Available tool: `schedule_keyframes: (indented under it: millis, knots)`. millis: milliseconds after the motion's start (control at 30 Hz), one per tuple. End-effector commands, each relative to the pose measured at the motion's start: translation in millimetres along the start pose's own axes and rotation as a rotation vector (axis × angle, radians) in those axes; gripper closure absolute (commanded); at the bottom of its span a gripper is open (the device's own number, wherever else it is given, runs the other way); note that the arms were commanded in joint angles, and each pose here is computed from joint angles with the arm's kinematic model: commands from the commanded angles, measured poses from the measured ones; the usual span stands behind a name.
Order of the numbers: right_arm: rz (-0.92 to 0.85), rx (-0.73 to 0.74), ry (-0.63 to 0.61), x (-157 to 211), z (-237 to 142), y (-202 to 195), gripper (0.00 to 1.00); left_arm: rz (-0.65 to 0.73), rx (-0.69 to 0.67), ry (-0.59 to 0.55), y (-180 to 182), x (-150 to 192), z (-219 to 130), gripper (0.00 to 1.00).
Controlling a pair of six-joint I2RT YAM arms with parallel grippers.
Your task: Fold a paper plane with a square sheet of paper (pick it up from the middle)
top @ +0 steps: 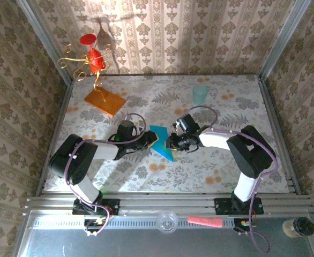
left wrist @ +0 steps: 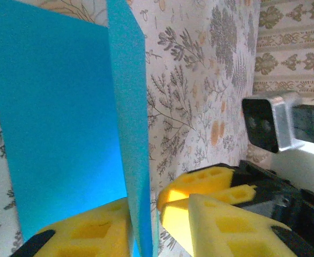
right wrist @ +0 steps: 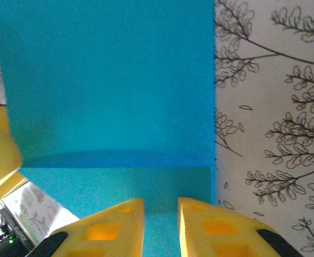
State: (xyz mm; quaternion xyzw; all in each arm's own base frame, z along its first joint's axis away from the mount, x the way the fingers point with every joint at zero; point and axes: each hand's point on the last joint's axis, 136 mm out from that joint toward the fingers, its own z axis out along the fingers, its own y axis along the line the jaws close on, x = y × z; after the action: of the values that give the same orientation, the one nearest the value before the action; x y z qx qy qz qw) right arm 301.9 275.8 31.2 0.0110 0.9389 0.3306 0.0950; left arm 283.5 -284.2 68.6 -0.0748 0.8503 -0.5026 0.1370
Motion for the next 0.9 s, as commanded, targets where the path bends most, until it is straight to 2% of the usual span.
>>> schedule_keyframes:
  millis: [0,233,533,867]
  knots:
    - [0.011,0.044,0.012,1,5,-12,0.76,0.047,0.013,0.051,2,9,1,0.67]
    - [0.008,0.038,0.014,2,7,-12,0.77,0.044,-0.007,0.121,9,18,7,0.67]
    - [0.001,0.035,0.011,2,4,-11,0.76,0.039,-0.1,0.147,21,19,6,0.68]
    - [-0.014,0.03,0.002,0,1,-8,0.75,0.035,-0.111,0.145,22,14,5,0.76]
